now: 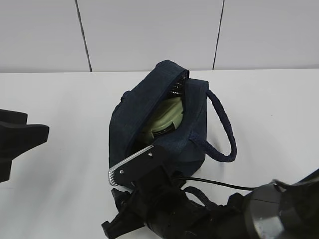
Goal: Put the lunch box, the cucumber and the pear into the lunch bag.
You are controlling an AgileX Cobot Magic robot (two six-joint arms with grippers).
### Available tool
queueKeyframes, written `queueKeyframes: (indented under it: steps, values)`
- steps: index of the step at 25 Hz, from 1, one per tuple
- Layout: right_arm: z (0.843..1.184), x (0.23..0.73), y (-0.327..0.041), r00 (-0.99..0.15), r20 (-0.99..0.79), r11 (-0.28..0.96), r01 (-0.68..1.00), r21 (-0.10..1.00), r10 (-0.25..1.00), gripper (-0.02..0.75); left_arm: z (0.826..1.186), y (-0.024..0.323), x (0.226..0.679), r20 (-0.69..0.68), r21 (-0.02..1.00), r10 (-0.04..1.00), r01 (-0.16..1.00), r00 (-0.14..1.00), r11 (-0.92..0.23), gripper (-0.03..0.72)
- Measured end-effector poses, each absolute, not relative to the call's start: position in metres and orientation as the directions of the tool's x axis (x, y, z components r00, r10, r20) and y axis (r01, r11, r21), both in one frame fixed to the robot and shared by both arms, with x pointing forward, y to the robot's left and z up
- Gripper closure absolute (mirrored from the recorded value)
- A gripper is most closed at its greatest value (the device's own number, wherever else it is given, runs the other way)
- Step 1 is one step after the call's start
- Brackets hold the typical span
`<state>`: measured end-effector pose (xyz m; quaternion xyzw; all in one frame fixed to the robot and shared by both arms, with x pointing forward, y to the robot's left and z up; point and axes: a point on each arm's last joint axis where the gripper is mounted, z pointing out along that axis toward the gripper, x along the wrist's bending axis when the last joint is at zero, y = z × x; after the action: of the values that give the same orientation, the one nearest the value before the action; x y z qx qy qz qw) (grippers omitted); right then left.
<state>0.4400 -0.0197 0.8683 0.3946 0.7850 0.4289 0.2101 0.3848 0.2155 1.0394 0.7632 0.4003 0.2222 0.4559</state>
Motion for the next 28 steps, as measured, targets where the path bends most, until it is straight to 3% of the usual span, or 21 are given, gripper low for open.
queueKeyframes:
  steps: [6,15,17,19,21,28]
  values:
    - [0.874,0.441,-0.024,-0.585,-0.039,0.354,0.435,0.828,0.810,0.448,1.039,0.216,0.385,-0.025,0.875,0.814,0.407,0.580,-0.263,0.356]
    - [0.875,0.442,-0.025,-0.582,-0.046,0.354,0.429,0.831,0.812,0.490,1.040,0.216,0.385,-0.024,0.876,0.816,0.405,0.578,-0.262,0.363]
    - [0.875,0.442,-0.025,-0.577,-0.043,0.350,0.433,0.831,0.816,0.561,1.040,0.216,0.385,-0.024,0.876,0.816,0.405,0.578,-0.262,0.369]
    - [0.877,0.442,-0.025,-0.571,-0.039,0.342,0.433,0.834,0.820,0.680,1.040,0.216,0.385,-0.024,0.876,0.816,0.405,0.578,-0.262,0.370]
    - [0.883,0.441,-0.025,-0.581,-0.036,0.345,0.430,0.834,0.813,0.732,1.040,0.216,0.385,-0.024,0.876,0.816,0.405,0.578,-0.262,0.370]
    - [0.919,0.428,-0.026,-0.663,0.017,0.389,0.460,0.798,0.749,0.732,1.040,0.216,0.385,-0.008,0.875,0.813,0.398,0.582,-0.276,0.377]
